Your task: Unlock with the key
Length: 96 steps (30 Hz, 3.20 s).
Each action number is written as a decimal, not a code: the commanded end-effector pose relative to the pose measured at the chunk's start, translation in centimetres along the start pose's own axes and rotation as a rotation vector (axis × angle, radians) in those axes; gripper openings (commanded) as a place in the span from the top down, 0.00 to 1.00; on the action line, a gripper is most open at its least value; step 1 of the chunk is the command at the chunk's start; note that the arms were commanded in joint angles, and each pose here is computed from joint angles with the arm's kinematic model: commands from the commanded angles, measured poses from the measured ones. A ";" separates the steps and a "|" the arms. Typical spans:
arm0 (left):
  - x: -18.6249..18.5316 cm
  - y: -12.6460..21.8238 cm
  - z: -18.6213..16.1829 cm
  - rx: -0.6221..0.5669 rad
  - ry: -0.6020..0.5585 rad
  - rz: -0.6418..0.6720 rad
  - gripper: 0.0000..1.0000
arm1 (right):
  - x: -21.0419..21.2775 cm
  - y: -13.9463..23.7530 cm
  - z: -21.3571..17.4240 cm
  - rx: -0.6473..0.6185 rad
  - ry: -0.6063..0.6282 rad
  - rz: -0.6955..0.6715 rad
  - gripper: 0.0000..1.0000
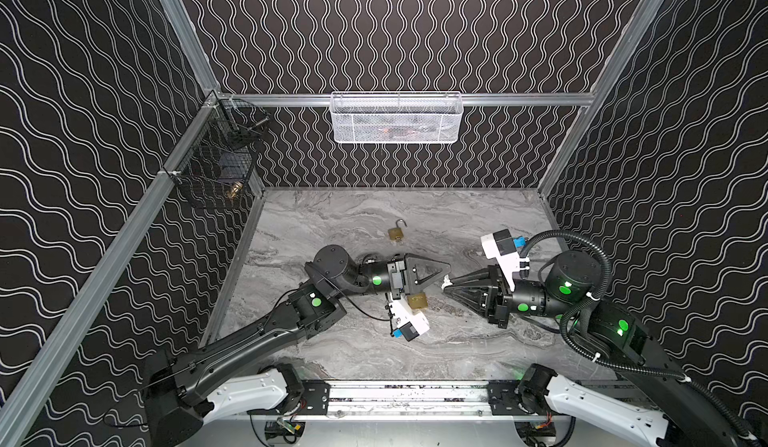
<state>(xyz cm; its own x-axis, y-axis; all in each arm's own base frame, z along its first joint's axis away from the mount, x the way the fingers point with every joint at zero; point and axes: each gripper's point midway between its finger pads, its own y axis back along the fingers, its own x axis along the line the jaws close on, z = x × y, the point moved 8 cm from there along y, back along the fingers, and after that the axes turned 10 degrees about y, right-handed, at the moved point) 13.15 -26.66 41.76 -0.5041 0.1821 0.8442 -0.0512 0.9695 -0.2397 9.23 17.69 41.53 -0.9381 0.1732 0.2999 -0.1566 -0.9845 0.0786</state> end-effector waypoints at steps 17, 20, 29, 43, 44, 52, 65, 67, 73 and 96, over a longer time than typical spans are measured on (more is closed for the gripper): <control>0.8 0.0 0.0 0.010 -0.364 0.097 0.01 | 0.1 0.7 0.5 -0.072 0.027 -0.035 1.00; 1.5 0.5 -0.3 0.051 -0.259 0.110 0.01 | -0.1 1.2 0.5 -0.099 0.052 -0.086 1.00; 4.0 1.3 -3.3 0.202 0.255 0.021 0.01 | -3.3 3.1 2.5 -0.196 0.204 -0.541 1.00; -15.0 10.0 -11.6 1.809 2.515 0.314 0.02 | -10.8 3.9 -3.0 -0.019 0.195 -1.015 1.00; -17.8 10.7 -9.7 1.881 2.683 0.298 0.07 | -11.4 4.0 -3.8 0.012 0.166 -1.014 1.00; -24.6 9.7 -1.4 2.234 2.679 0.077 0.05 | -16.1 4.2 -10.0 0.229 -0.119 -0.920 1.00; -31.7 0.6 4.5 2.783 2.181 -0.250 0.14 | -15.2 4.3 -17.9 0.039 -0.357 -0.719 1.00; -32.5 0.2 5.1 2.811 2.160 -0.293 0.15 | -15.1 4.5 -17.8 0.076 -0.336 -0.733 1.00; -33.2 -0.5 5.7 2.832 2.076 -0.264 0.20 | -14.4 4.9 -16.4 0.080 -0.266 -0.738 1.00; -34.4 -0.3 6.9 2.938 2.017 -0.204 0.29 | -13.7 4.7 -16.4 0.073 -0.244 -0.676 1.00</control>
<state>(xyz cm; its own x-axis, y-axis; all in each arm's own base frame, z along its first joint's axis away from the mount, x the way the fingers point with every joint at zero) 24.99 -35.05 9.75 -0.3463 0.9381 0.0021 -0.0944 -0.0370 0.9948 16.20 10.02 21.96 -0.5269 0.7663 0.3677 -0.6562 -0.6417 0.3971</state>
